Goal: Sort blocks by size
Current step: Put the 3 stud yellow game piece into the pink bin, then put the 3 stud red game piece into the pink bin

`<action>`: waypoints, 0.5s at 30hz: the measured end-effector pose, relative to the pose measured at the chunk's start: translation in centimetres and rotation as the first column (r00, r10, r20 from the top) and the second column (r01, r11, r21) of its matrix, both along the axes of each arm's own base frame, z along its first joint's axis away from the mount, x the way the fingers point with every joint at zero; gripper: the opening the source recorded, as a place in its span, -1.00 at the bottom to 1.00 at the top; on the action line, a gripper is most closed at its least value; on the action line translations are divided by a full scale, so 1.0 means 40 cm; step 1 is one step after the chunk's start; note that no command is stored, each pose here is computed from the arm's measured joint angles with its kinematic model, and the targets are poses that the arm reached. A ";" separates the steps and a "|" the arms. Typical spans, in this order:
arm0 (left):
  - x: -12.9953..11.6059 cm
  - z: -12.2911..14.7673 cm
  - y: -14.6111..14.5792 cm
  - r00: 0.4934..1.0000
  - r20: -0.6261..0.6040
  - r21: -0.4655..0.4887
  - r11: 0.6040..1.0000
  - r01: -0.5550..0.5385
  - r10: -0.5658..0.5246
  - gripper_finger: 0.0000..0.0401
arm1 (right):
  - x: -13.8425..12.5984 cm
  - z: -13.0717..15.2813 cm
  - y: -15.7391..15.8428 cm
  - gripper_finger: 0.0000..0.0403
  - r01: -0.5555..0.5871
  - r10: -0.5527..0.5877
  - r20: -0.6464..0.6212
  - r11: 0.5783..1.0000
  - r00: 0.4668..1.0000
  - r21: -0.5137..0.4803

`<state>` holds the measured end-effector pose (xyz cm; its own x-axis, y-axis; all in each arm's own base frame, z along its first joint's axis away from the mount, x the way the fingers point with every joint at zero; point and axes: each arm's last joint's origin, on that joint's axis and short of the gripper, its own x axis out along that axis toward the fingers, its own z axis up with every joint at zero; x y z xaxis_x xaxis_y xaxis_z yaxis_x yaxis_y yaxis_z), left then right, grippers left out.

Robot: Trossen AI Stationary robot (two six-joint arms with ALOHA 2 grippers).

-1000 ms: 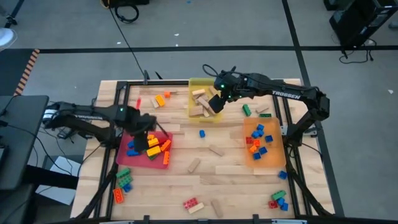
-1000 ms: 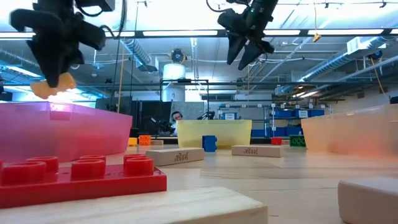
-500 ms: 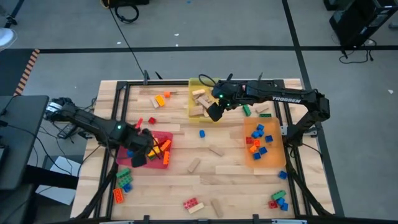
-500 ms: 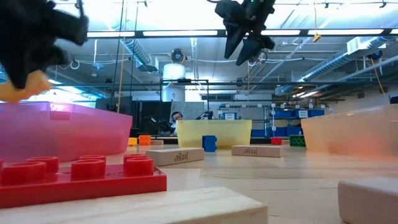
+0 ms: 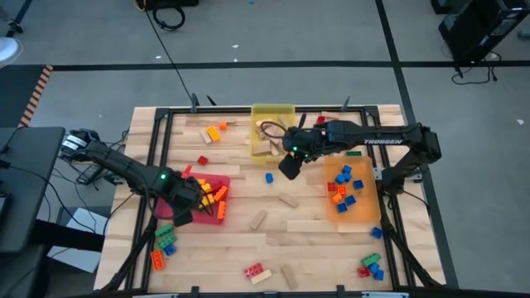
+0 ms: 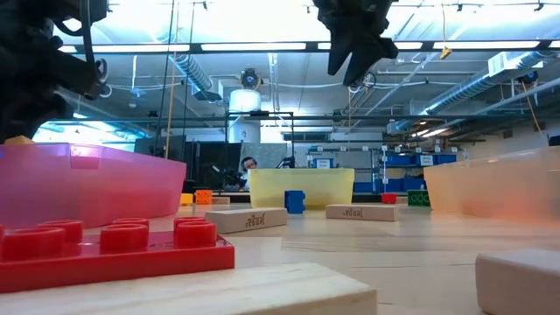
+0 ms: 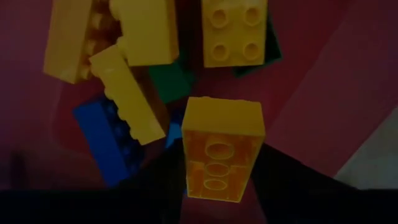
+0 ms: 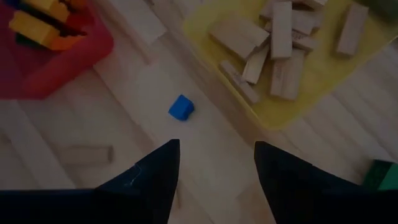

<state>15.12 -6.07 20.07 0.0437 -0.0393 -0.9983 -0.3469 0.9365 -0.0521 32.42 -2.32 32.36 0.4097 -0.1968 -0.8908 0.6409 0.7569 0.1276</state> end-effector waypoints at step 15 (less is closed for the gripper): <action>0.019 0.002 0.000 0.989 0.102 0.037 0.993 -0.114 0.110 0.46 | -0.008 -0.003 0.138 -0.17 -0.149 0.148 -0.025 0.989 0.989 -0.009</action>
<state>15.89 -6.09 20.14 0.1448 0.0141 -0.9894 -0.4446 0.8942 -0.0524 32.10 3.20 32.26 0.4137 -0.1449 -0.8988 0.5241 0.8451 0.1050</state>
